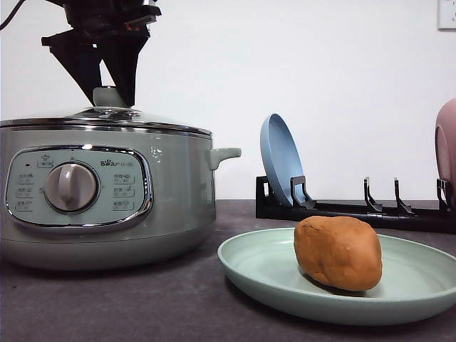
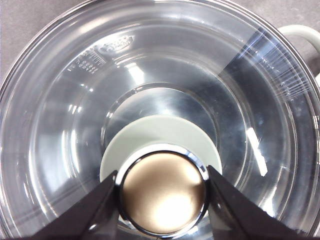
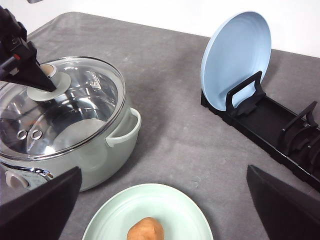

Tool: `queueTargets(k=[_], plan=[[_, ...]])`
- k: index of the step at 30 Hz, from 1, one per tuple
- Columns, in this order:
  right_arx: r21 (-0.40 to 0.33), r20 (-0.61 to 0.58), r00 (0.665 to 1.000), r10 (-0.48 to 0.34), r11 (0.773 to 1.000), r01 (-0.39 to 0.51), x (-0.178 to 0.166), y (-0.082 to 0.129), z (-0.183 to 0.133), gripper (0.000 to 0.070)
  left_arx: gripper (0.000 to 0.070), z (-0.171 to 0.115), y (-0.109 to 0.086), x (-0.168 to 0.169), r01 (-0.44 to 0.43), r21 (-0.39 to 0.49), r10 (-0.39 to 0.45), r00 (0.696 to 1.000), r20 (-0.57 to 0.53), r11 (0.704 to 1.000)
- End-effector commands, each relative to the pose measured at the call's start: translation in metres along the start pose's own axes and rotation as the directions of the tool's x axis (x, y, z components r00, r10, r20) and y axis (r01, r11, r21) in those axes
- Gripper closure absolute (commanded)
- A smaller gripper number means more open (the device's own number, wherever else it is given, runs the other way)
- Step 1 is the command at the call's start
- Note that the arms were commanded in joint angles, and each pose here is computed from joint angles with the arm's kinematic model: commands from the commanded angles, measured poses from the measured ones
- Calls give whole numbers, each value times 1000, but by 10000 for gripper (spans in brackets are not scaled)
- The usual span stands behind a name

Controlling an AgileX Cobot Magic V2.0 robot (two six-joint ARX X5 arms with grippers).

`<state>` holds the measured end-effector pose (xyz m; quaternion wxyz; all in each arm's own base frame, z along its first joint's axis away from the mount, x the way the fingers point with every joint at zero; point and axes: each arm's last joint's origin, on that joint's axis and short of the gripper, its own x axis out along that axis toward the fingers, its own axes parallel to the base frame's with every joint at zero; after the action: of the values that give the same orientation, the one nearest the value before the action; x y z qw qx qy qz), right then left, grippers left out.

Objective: Transfer potato from steamer to green plate

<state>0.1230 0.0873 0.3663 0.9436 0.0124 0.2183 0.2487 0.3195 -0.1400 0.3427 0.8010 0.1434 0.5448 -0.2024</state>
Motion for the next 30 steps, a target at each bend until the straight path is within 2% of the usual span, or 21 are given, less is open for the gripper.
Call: queueTargets(k=[1, 2, 6, 8, 17, 24, 30], plan=[[-8, 22, 1000, 9, 1000, -9, -2, 2, 5, 33, 673, 8, -2, 3, 0, 5, 0, 1000, 12, 1000], [-8, 22, 1000, 9, 1000, -9, -2, 2, 5, 33, 631, 7, -2, 3, 1, 3, -1, 1000, 6, 1000], [-8, 21, 1000, 10, 1000, -10, -2, 2, 5, 33, 294, 6, -2, 2, 2, -5, -2, 1000, -6, 1000], [-8, 20, 1000, 11, 1000, -11, -2, 2, 5, 33, 221, 5, -2, 0, 1, -4, -1, 1000, -5, 1000], [-9, 4, 1000, 22, 1000, -22, -2, 2, 3, 33, 221, -4, -3, -39, -7, -15, 8, 993, 117, 1000], [2, -67, 994, 89, 996, -89, -2, 3, -2, 34, 227, -25, -11, -86, 3, -26, 3, 973, 231, 1000], [41, -179, 969, 172, 985, -168, -4, 4, -12, 34, 230, -47, -21, -120, 22, 4, -22, 954, 297, 1000]])
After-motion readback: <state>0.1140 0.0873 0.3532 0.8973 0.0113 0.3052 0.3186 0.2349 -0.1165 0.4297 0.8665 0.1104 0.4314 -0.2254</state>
